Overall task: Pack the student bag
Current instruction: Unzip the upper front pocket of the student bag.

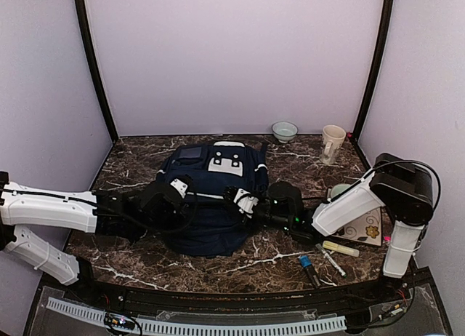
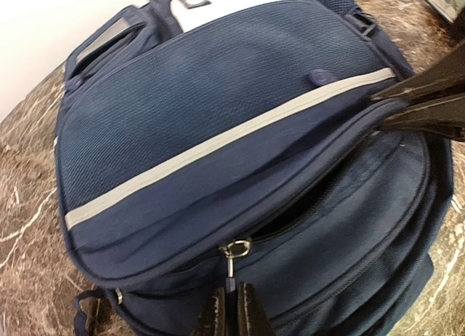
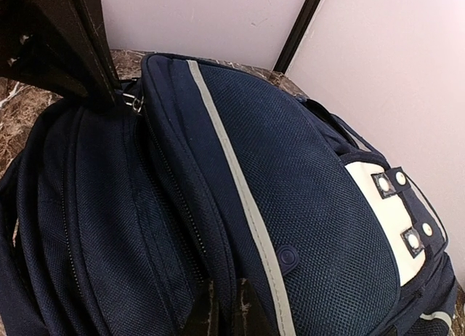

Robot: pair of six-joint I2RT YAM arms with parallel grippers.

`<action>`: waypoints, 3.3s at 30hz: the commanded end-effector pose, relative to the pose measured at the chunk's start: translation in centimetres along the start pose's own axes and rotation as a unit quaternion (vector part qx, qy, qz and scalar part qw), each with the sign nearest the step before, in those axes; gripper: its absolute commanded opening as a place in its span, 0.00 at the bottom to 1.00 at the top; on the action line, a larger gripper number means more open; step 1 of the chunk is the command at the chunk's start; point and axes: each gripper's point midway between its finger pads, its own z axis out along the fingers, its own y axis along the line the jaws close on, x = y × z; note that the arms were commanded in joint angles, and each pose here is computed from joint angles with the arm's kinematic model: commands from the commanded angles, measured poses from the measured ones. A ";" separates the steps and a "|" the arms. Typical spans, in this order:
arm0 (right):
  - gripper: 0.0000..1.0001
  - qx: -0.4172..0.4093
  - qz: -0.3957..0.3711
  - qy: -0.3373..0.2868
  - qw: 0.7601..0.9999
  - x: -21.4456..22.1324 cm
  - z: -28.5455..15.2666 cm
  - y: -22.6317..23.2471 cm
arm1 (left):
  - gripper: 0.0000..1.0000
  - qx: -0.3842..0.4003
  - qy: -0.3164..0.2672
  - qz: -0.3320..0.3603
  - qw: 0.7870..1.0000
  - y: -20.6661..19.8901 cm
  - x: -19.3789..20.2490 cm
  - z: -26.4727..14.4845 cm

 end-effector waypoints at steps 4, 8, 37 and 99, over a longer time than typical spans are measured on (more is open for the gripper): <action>0.00 0.064 0.020 0.007 0.998 0.6 -1.5 -3.6 | 0.00 -0.086 0.029 -0.060 0.994 5.3 1.8 -0.6; 0.00 0.069 0.021 0.011 0.997 0.8 -1.8 -3.7 | 0.00 -0.098 0.037 -0.081 0.991 6.5 2.7 -0.5; 0.66 -0.083 0.090 0.003 0.993 -5.5 5.3 1.5 | 0.00 0.091 -0.018 -0.040 0.995 -1.1 -1.3 -1.7; 0.39 0.020 0.105 0.062 0.992 -3.7 1.0 -1.4 | 0.47 -0.020 -0.019 -0.103 0.994 6.2 1.2 1.0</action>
